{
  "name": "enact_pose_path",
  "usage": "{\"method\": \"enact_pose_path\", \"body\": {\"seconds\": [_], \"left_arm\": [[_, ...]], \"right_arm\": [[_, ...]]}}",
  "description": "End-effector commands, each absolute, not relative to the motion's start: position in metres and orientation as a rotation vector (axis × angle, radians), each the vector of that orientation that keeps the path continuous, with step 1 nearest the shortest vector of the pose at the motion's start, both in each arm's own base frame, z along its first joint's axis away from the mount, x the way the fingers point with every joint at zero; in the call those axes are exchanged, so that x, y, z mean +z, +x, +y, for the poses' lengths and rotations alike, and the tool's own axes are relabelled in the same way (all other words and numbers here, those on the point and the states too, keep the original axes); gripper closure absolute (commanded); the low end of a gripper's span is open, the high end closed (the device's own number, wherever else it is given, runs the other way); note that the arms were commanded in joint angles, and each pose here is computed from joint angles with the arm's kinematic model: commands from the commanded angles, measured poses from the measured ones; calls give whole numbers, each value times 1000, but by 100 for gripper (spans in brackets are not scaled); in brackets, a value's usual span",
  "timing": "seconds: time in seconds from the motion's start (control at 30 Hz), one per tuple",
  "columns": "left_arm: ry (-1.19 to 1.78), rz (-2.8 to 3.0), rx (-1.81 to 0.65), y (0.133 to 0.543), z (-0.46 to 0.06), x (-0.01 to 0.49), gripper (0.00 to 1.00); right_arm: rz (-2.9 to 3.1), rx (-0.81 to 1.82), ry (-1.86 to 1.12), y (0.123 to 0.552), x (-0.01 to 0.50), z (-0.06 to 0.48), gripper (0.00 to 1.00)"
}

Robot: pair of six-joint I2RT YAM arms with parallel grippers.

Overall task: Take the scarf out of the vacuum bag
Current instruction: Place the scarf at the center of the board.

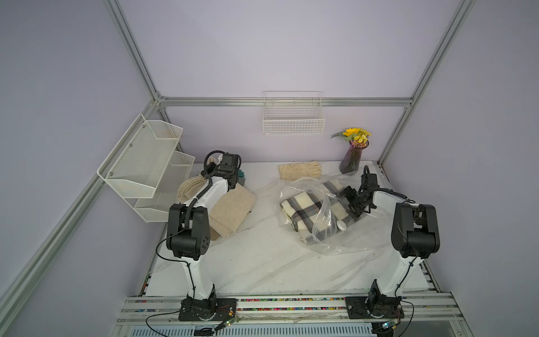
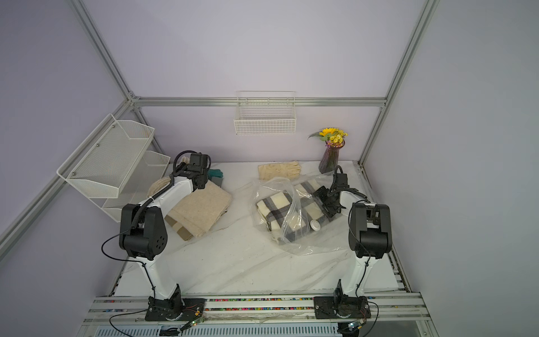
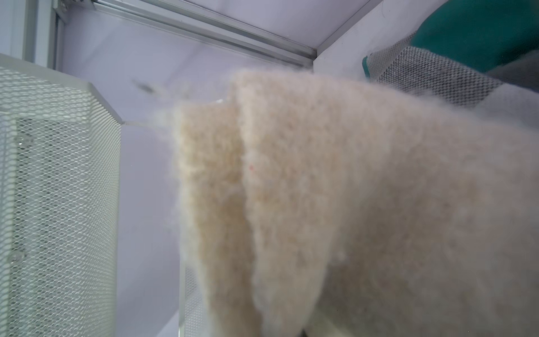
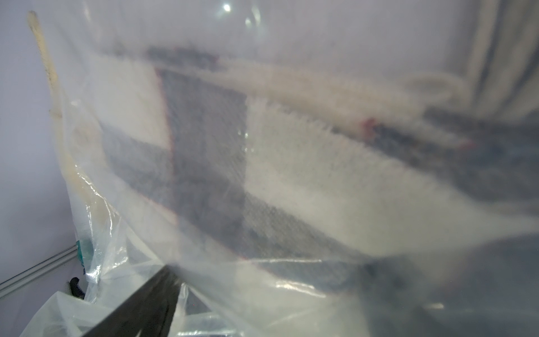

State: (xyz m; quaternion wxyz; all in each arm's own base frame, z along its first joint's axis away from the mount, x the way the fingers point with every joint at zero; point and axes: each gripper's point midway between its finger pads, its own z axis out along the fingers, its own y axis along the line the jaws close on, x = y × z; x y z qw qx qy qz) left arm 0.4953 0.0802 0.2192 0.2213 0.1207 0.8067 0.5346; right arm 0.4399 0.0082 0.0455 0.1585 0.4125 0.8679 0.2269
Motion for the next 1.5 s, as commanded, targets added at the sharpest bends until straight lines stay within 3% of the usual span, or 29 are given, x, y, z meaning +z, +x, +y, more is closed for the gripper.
{"method": "enact_pose_path", "body": {"seconds": [0.0, 0.97, 1.47], "left_arm": [[220, 2166, 1489, 508, 97, 234, 100], [39, 2507, 1248, 510, 162, 104, 100], [265, 2538, 1015, 545, 73, 70, 100]], "right_arm": [[2655, 423, 1337, 388, -27, -10, 3], [2647, 425, 1338, 388, -23, -11, 3], [2642, 420, 1342, 385, -22, -15, 3]]}}
